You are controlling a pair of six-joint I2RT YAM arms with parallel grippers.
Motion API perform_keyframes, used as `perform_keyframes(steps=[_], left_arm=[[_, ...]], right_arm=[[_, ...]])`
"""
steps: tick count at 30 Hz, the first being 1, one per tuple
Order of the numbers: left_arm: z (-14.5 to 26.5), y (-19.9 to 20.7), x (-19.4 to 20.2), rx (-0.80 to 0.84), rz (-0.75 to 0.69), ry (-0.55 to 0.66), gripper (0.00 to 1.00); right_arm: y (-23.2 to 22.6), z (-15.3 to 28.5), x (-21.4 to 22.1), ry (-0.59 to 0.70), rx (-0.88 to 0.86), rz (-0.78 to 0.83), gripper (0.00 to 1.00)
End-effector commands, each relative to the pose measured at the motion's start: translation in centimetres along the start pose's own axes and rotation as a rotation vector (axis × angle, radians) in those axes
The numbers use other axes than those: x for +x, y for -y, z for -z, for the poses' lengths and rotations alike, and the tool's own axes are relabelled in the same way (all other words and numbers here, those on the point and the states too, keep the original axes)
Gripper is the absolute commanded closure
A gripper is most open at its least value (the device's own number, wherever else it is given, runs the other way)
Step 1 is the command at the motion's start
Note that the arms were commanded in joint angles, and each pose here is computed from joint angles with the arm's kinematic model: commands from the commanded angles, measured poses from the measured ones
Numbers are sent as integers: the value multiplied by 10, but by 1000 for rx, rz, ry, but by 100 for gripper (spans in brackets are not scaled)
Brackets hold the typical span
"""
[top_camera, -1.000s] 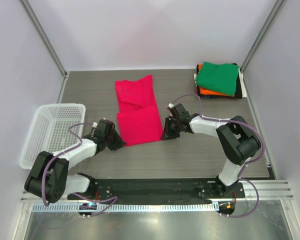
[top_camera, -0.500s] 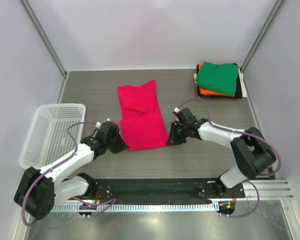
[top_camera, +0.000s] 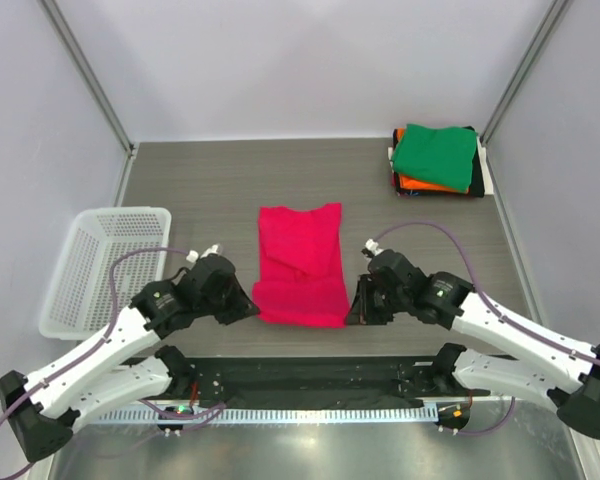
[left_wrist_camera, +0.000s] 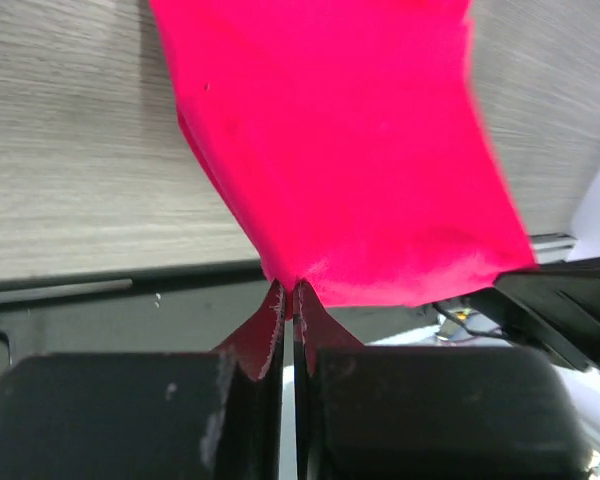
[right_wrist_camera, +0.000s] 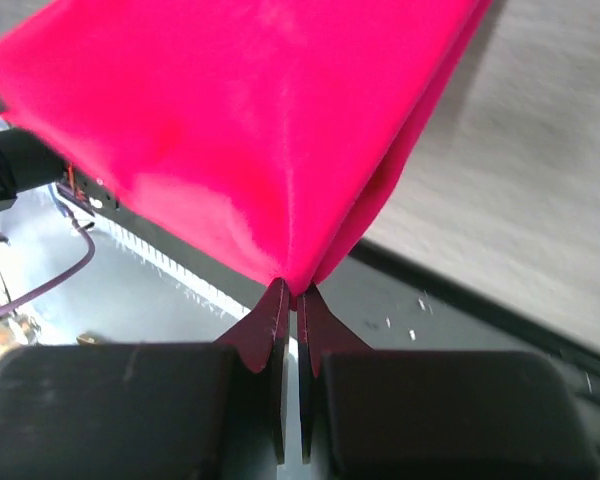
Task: Fold and stack the t-shirts
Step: Fold the tshirt
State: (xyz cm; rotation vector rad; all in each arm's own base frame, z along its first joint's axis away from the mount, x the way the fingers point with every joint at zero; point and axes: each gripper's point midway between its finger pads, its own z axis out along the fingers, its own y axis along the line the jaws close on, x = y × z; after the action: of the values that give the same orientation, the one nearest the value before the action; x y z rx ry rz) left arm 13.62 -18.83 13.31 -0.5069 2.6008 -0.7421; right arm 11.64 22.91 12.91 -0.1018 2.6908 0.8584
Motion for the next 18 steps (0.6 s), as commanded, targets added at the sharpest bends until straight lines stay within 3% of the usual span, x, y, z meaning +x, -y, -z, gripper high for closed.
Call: perform_keyframes(steps=[1,6,18], left_arm=[[27,10,-12,-17,11,39,100],[37,23,-36,-50,-56,121,100],[11,55,-100,-76,-50,125,100]], right_arm=[[17,27,0,41,129,-86,99],[22,44,-32,138,264,-42,99],[36,45,-118,181,458,69,99]])
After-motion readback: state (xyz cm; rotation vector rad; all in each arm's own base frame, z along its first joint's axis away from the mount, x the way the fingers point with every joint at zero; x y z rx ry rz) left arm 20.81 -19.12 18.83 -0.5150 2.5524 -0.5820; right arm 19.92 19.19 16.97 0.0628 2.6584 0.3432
